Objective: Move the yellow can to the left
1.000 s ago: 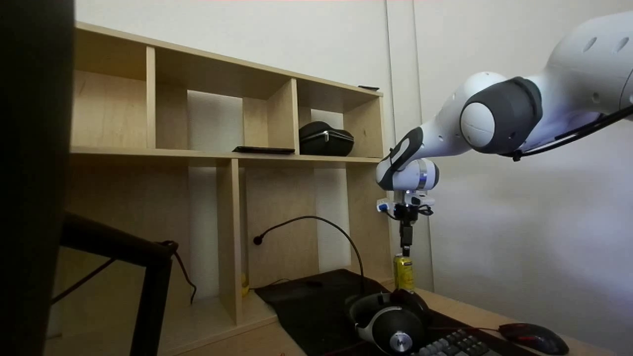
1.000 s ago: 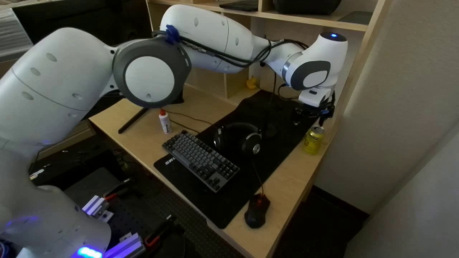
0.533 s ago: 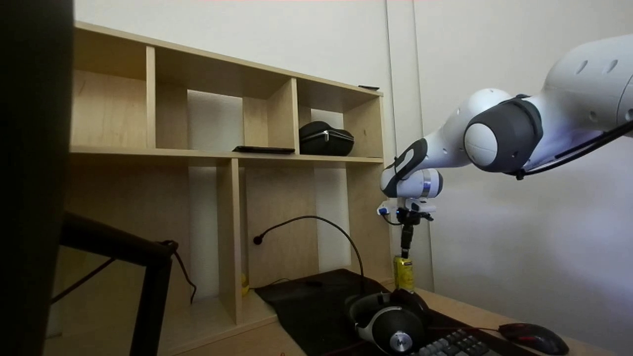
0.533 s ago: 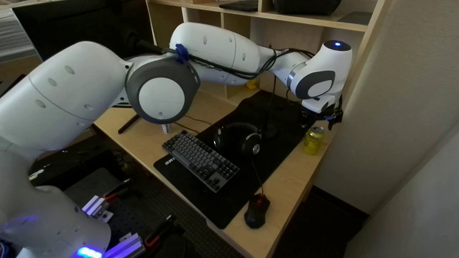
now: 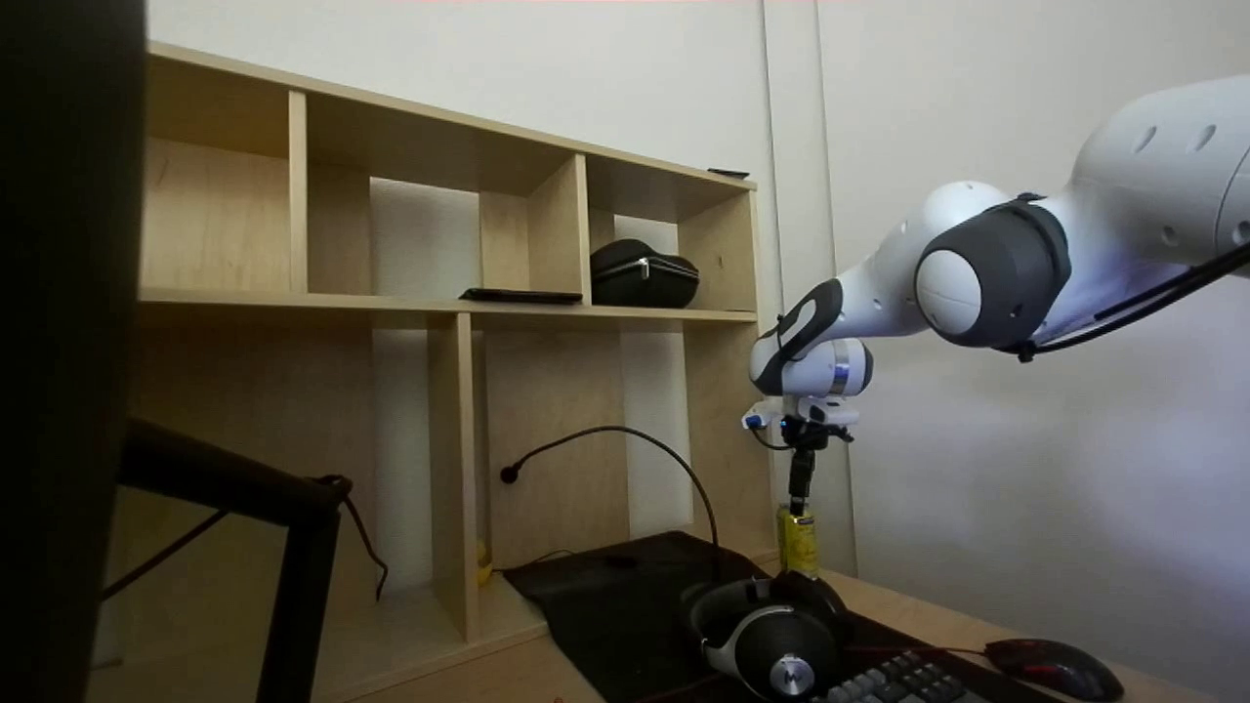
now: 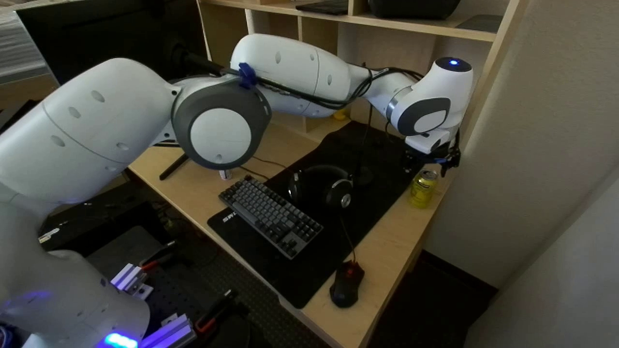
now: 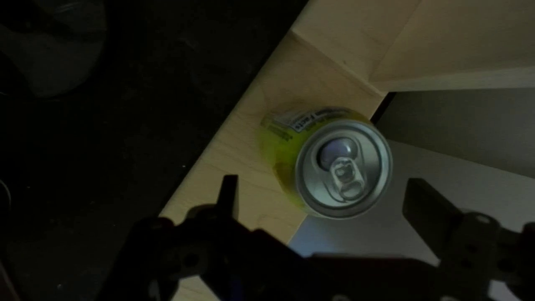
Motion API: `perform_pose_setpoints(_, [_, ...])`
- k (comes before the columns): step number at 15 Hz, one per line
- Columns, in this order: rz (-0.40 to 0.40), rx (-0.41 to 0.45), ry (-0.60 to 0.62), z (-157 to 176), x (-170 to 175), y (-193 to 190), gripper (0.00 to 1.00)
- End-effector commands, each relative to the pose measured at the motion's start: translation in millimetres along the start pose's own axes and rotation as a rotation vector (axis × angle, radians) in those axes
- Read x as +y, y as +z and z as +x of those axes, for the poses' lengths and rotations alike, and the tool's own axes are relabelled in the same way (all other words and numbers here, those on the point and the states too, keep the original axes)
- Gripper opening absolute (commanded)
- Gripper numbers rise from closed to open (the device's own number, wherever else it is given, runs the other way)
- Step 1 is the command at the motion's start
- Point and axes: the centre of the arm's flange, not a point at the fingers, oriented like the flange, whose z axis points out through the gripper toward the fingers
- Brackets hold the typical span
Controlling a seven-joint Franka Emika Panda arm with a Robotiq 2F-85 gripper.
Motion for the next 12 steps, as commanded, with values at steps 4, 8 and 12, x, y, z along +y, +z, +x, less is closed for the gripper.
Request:
perform_pose_setpoints(4, [0.009, -0.002, 0.059, -12.1, -12.1, 21.2, 1.0])
perform_pose_setpoints(8, [0.008, 0.013, 0.074, -15.0, -10.9, 34.9, 1.0])
perform_pose_setpoints(12, [0.018, 0.015, 0.095, -19.2, -14.0, 41.4, 1.0])
